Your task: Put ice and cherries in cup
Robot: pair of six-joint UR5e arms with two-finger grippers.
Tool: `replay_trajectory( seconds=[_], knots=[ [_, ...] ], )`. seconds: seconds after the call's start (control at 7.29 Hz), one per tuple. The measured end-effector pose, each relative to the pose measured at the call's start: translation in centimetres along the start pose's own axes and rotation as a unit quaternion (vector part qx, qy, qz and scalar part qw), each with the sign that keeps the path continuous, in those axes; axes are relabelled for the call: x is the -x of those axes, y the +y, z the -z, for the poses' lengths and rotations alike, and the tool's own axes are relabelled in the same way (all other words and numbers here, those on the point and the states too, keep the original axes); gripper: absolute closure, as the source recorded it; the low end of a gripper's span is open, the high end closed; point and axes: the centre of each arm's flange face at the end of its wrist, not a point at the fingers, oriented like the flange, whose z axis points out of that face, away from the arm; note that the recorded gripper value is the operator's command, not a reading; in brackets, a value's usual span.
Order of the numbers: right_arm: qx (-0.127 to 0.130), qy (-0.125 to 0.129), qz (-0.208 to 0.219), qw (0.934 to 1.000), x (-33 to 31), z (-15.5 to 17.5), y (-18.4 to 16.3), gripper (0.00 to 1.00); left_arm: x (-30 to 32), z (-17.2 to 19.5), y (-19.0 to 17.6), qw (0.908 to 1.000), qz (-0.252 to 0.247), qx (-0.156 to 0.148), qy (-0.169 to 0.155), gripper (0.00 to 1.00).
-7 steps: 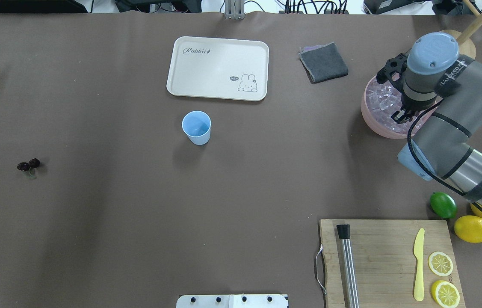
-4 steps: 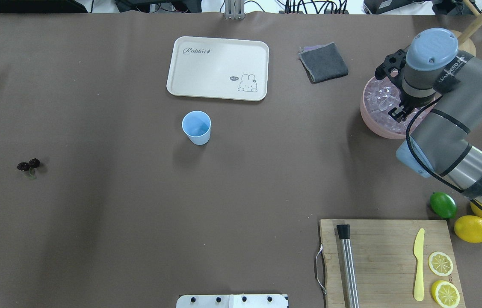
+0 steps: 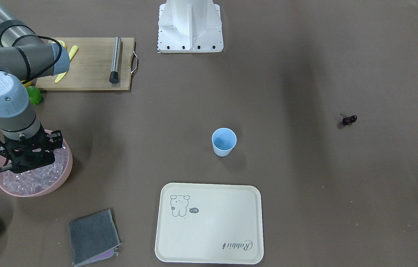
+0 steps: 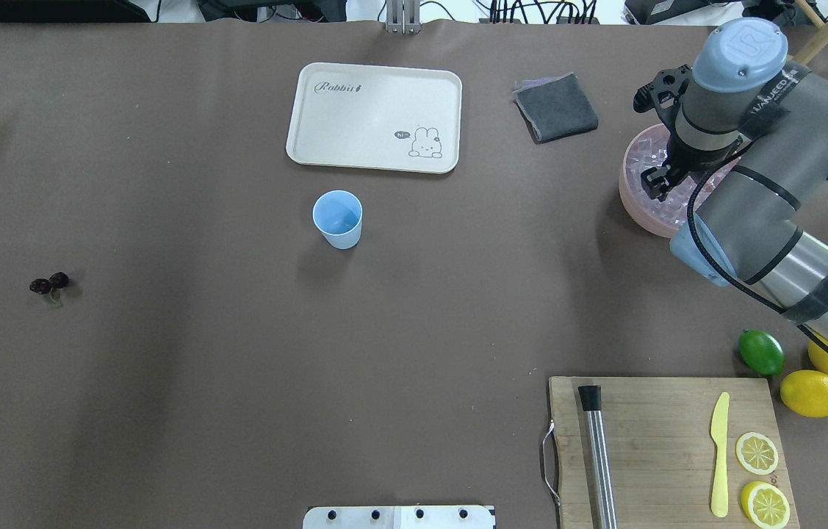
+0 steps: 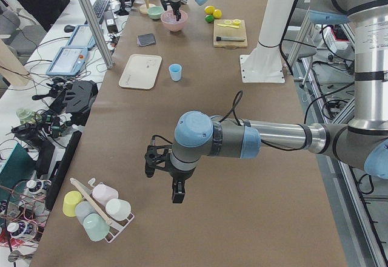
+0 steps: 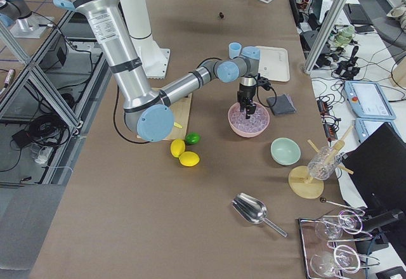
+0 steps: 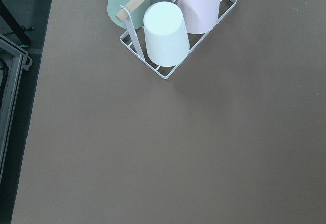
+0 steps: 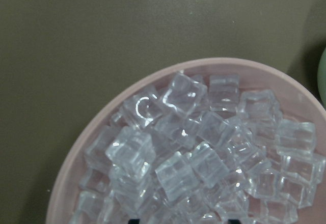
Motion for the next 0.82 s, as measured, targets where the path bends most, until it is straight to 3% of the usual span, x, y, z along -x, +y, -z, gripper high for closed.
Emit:
replay_trajectory(
  seconds=[0.41,0.82],
  knots=[
    [-0.056,-0.057,-0.029,0.9963,-1.0,1.8,-1.2,0.35,-0.2,0.2,0.0,1.0000,-0.002,-0.002,0.000,0.02],
    [-0.082,-0.077,-0.041,0.9928,-2.5,-0.4,-1.7,0.32,-0.4,0.5,0.1,1.0000,-0.004,-0.005,0.001,0.02]
  ],
)
